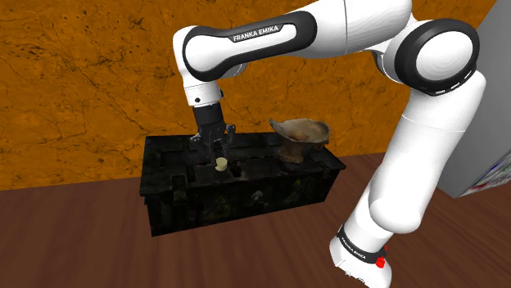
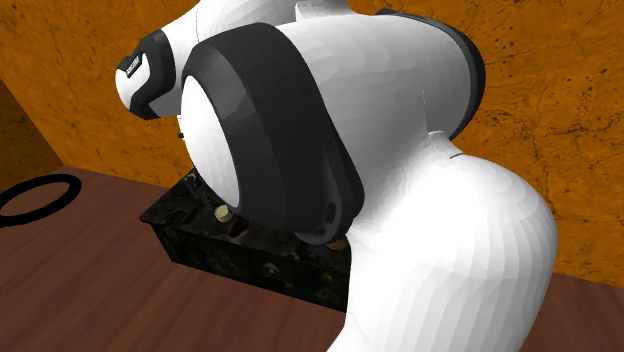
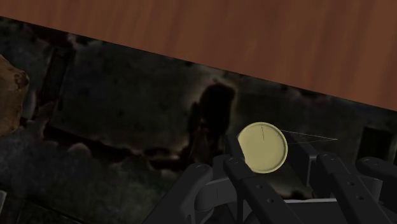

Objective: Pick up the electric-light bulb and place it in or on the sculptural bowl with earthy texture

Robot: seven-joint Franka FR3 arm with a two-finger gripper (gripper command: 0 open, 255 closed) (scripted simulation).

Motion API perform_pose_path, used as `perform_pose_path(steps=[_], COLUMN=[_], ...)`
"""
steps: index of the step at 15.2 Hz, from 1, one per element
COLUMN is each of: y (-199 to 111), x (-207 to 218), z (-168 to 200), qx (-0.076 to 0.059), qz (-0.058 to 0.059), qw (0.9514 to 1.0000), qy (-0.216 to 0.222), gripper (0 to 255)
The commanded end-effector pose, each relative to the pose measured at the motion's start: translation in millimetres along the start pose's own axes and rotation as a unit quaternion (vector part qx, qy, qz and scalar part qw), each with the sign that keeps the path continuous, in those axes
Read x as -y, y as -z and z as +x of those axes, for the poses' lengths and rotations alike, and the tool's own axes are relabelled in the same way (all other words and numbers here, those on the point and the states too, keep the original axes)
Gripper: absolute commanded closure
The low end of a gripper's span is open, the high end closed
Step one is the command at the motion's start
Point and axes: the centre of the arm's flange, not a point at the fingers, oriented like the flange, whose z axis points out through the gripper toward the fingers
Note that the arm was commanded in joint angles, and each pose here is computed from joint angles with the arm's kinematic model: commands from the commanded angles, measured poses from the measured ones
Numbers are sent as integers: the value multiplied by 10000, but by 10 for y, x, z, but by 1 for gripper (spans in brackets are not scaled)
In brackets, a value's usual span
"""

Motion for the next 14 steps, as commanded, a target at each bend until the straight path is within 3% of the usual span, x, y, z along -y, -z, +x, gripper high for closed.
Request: perform_pose_path(steps=[1,4,14], y=[-3,-4,476], x=[5,5,-64], z=[-2,0,-211], qx=[2,2,2], qz=[1,1,1], qw=[10000,10000,10000], qy=[4,4,4], gripper=[255,255,255])
